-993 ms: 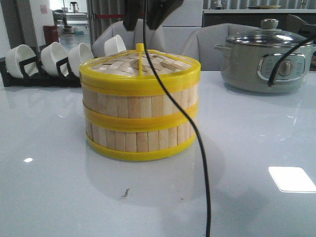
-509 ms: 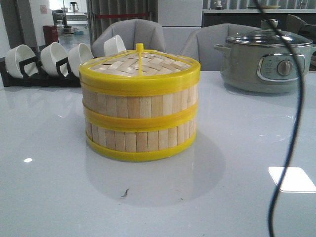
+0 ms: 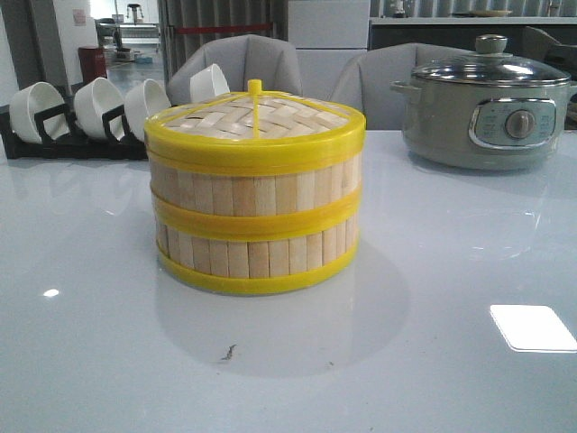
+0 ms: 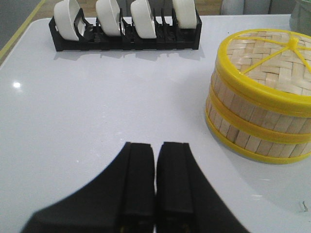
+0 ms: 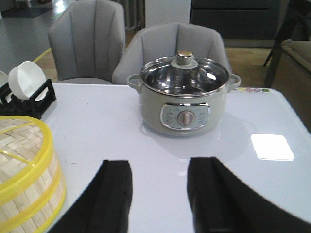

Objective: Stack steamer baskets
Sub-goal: 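Raise the right gripper away from the lidded stack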

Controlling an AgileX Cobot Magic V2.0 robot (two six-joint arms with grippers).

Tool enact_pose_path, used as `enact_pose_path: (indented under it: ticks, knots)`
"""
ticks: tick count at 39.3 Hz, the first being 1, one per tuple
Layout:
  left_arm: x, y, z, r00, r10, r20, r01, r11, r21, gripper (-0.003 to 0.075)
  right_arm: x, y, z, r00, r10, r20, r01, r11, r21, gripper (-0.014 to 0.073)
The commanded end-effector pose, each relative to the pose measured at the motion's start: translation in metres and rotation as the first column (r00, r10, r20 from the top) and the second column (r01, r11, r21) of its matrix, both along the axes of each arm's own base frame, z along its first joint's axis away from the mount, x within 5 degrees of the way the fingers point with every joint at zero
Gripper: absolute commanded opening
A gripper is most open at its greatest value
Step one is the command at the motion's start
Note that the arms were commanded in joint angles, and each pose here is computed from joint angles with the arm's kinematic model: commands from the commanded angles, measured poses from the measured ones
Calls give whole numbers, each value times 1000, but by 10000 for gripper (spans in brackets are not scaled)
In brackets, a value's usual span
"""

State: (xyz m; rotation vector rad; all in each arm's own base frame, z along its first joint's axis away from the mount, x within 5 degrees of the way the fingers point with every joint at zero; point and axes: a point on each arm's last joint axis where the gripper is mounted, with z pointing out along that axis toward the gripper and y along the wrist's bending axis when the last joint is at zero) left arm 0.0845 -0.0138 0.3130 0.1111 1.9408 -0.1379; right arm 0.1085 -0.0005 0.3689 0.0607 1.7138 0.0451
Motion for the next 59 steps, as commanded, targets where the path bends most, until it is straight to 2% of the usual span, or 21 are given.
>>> enact_pose_path:
  ticks: [1, 15, 22, 31, 35, 40, 41, 43, 59]
  knots:
    - [2, -1, 16, 995, -1, 102, 4, 1000, -30, 103, -17, -3, 0, 993, -36, 112, 38, 999, -11, 395]
    - [2, -1, 16, 995, -1, 102, 4, 1000, -30, 103, -31, -4, -54, 998, -50, 28, 50, 999, -4, 393]
    - [2, -1, 16, 995, -1, 102, 4, 1000, -30, 103, -30, -4, -70, 999, -50, -7, 50, 999, -4, 393]
    - [2, -1, 16, 995, -1, 102, 4, 1000, -30, 103, -28, -4, -76, 998, -49, 26, 49, 999, -4, 391]
    - [2, -1, 16, 995, -1, 102, 4, 1000, -30, 103, -28, -4, -75, 998, -49, 29, 49, 999, -4, 302]
    - [2, -1, 16, 995, -1, 102, 4, 1000, -30, 103, -28, -4, -76, 998, -49, 25, 49, 999, -4, 21]
    - [2, -1, 16, 995, -1, 102, 4, 1000, -30, 103, -28, -4, -76, 998, -49, 25, 49, 999, -3, 8]
    - [2, -1, 16, 995, -1, 102, 4, 1000, -30, 103, -28, -4, -76, 998, -49, 26, 49, 999, -3, 43]
    - [2, -1, 16, 995, -1, 102, 4, 1000, -30, 103, -29, -4, -80, 998, -50, -26, 50, 999, -3, 37]
